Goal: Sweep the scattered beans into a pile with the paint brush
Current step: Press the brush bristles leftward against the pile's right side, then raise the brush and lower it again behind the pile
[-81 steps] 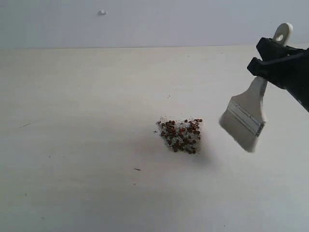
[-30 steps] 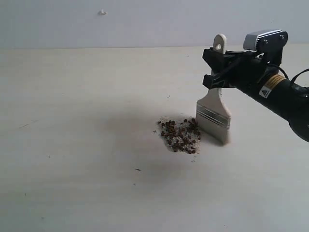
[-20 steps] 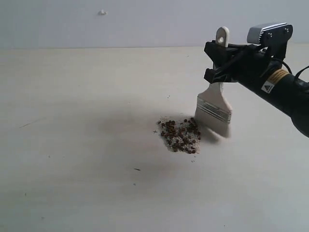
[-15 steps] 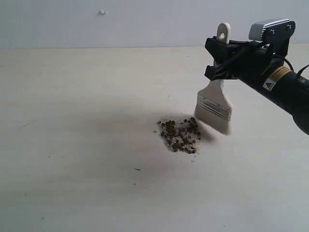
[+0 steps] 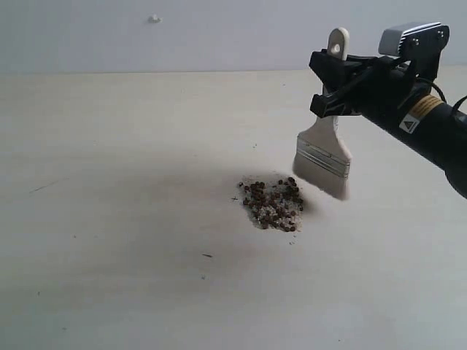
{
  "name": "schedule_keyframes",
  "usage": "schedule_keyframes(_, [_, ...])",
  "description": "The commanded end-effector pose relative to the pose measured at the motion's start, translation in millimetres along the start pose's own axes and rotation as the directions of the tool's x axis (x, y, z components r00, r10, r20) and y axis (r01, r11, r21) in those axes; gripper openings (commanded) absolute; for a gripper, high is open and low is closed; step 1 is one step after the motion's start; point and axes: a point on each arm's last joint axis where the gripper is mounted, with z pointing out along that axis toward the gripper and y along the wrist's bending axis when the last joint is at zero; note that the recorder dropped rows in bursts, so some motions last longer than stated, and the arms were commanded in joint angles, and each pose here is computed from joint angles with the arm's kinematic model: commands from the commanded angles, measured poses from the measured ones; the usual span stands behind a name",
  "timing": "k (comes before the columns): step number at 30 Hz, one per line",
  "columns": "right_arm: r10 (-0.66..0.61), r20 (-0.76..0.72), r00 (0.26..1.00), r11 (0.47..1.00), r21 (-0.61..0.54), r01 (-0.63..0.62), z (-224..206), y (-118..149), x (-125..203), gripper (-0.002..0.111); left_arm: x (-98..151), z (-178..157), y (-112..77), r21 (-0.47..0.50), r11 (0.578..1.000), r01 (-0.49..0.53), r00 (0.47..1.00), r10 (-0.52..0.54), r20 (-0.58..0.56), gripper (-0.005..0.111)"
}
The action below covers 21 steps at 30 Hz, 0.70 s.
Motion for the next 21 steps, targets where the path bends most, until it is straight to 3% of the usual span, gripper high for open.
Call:
schedule_keyframes(1, [0.001,0.021,1.000,1.000,0.003,-0.001,-1,0,-5,0.000,1,0,-0.2,0.006,1.000,-0.004,1.000,0.004,-0.006,0.000])
schedule_keyframes(7, [-0.017,0.062,0.998,0.997,0.078,0.012,3,-8,-11,0.000,1,0,-0.2,0.006,1.000,-0.004,1.000,0.004,-0.006,0.000])
schedule_keyframes(15, [-0.086,0.123,0.989,0.969,-0.222,0.112,35,5,-44,0.000,1,0,-0.2,0.006,1.000,-0.004,1.000,0.004,-0.006,0.000])
schedule_keyframes(21, [-0.054,0.030,0.998,0.935,-0.349,0.061,47,-21,-39,0.000,1,0,-0.2,0.006,1.000,-0.004,1.000,0.004,-0.006,0.000])
